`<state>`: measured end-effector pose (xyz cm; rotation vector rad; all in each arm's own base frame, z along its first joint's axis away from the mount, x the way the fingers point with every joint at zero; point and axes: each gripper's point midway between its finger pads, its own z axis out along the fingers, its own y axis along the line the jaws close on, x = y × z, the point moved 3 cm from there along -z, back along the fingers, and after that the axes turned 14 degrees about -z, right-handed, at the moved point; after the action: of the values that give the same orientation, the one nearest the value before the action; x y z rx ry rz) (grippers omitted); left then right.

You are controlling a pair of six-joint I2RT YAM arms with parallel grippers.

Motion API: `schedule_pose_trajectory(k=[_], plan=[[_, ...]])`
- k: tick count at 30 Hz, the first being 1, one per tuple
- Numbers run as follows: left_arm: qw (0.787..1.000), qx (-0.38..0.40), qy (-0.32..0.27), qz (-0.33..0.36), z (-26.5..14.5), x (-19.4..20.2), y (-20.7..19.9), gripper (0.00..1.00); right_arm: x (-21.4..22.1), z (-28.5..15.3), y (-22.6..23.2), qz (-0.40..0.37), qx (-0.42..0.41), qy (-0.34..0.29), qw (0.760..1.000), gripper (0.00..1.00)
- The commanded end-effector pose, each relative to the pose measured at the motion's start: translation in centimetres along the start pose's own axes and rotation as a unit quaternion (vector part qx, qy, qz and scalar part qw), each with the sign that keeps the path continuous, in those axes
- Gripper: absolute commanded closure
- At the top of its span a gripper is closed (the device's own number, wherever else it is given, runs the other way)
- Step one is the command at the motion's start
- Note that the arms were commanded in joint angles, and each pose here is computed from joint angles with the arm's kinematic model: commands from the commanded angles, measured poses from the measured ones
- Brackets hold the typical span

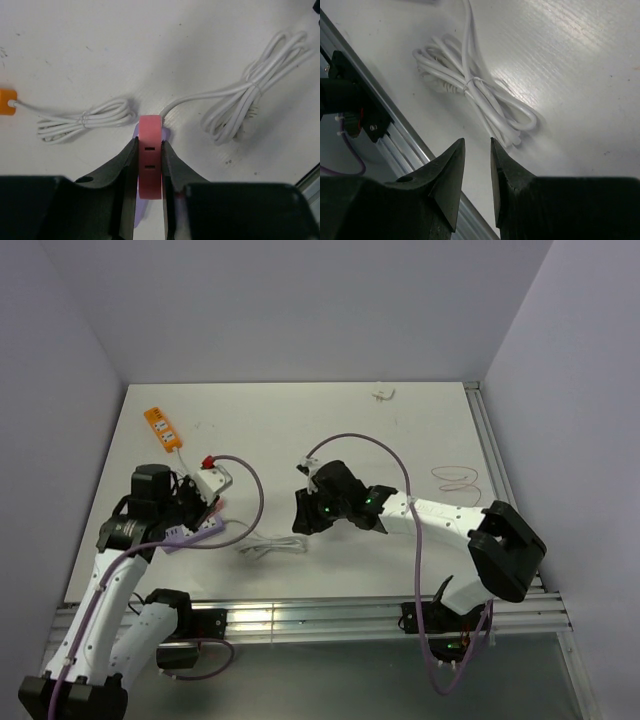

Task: Insert the plug

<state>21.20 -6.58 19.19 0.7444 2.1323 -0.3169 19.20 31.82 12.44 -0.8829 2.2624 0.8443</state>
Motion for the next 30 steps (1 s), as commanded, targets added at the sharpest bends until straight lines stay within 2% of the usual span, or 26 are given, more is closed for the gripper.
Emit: schedule_pose_trajectory(k=[1, 9, 15, 23, 30], plan=[[0.998, 0.037, -0.04, 0.044, 0.5, -0.6, 0.3, 1.0, -1.6, -1.3, 0.8, -0.01, -0.021, -0.045, 0.999, 0.65], [0.997, 0.079, 0.008, 0.017, 1.6, 1.8, 0.5, 1.0, -1.5, -1.7, 0.6, -0.008, -0.023, -0.055, 0.998, 0.65], [0.995, 0.097, 0.004, 0.013, 1.9, 2.1, 0.3, 1.0, -1.6, -1.5, 0.4, 0.002, -0.038, -0.055, 0.998, 0.65], [0.996, 0.083, 0.04, 0.007, 3.2, 4.3, 1.0, 1.0, -1.8, -2.4, -0.1, 0.007, -0.036, -0.068, 0.997, 0.65], [0.998, 0.055, 0.041, -0.003, 3.3, 4.1, 3.0, 1.0, -1.4, -2.7, -0.3, 0.011, -0.038, -0.067, 0.997, 0.65]])
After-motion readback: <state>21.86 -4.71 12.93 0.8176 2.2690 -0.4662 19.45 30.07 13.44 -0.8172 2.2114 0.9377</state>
